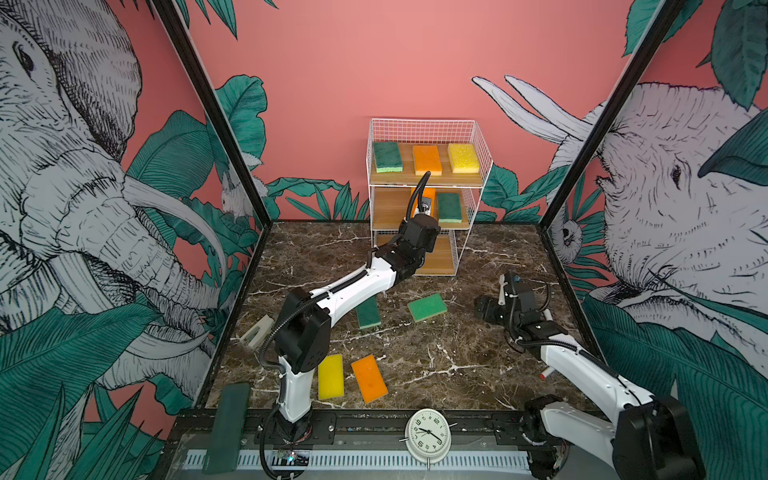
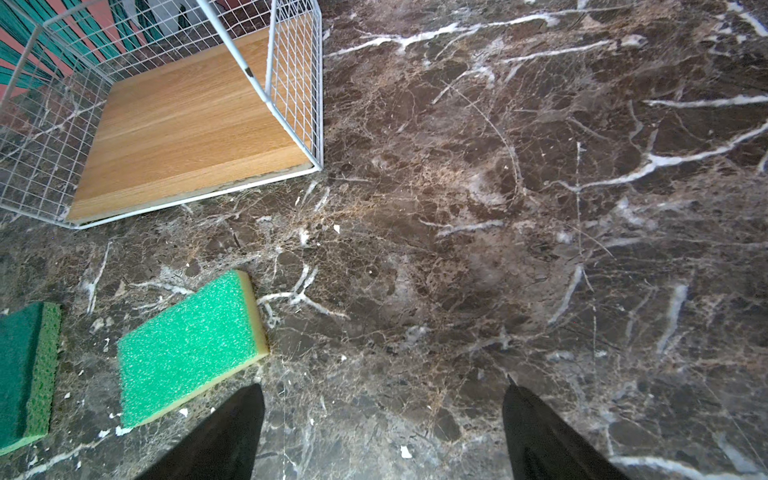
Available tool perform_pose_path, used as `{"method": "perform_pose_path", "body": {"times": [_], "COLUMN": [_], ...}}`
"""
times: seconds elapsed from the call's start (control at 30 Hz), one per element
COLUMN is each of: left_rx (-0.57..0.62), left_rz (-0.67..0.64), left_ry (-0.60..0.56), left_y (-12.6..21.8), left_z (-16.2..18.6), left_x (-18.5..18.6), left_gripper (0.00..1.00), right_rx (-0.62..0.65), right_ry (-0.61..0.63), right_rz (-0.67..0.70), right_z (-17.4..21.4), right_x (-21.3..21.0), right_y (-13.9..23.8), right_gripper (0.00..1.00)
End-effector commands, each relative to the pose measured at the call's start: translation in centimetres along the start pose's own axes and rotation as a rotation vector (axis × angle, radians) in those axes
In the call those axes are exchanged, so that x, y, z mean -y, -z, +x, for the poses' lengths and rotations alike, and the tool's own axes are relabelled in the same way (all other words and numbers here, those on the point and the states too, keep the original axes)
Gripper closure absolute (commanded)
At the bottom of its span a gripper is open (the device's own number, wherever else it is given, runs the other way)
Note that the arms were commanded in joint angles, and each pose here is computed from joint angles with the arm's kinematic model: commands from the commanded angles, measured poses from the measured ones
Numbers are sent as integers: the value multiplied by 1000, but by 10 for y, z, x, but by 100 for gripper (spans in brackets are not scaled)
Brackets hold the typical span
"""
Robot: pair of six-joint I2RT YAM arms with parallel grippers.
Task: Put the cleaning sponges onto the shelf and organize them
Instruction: 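Lower the orange sponge onto the middle tier beside the dark green pad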
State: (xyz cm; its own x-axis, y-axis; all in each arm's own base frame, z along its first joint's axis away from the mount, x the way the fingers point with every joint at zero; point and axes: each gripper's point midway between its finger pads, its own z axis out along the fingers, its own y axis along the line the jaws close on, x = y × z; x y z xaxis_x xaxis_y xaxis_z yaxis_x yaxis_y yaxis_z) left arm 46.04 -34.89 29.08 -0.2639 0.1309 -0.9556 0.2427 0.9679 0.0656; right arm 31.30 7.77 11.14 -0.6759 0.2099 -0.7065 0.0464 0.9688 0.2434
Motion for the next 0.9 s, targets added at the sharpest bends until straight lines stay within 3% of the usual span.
{"method": "perform_pose_path", "body": {"times": [0.0,0.4,0.87], "left_rx": [69,42,-10], "left_rz": [-14,-62,-20], "left_ry": [41,41,45], "left_y": [2,-11,-15], "left_z": [-28,-26,-15], "left_x": [-6,-8,-5], "left_gripper": [44,37,23], "right_rx": [23,25,23], "right_ry": [-14,-22,-37], "right_rz": [-17,-25,-38], "right_z": [-4,-3,-1], "right_x": [-2,-2,-4], "right_y": [-2,0,0], "right_gripper": [8,8,8]}}
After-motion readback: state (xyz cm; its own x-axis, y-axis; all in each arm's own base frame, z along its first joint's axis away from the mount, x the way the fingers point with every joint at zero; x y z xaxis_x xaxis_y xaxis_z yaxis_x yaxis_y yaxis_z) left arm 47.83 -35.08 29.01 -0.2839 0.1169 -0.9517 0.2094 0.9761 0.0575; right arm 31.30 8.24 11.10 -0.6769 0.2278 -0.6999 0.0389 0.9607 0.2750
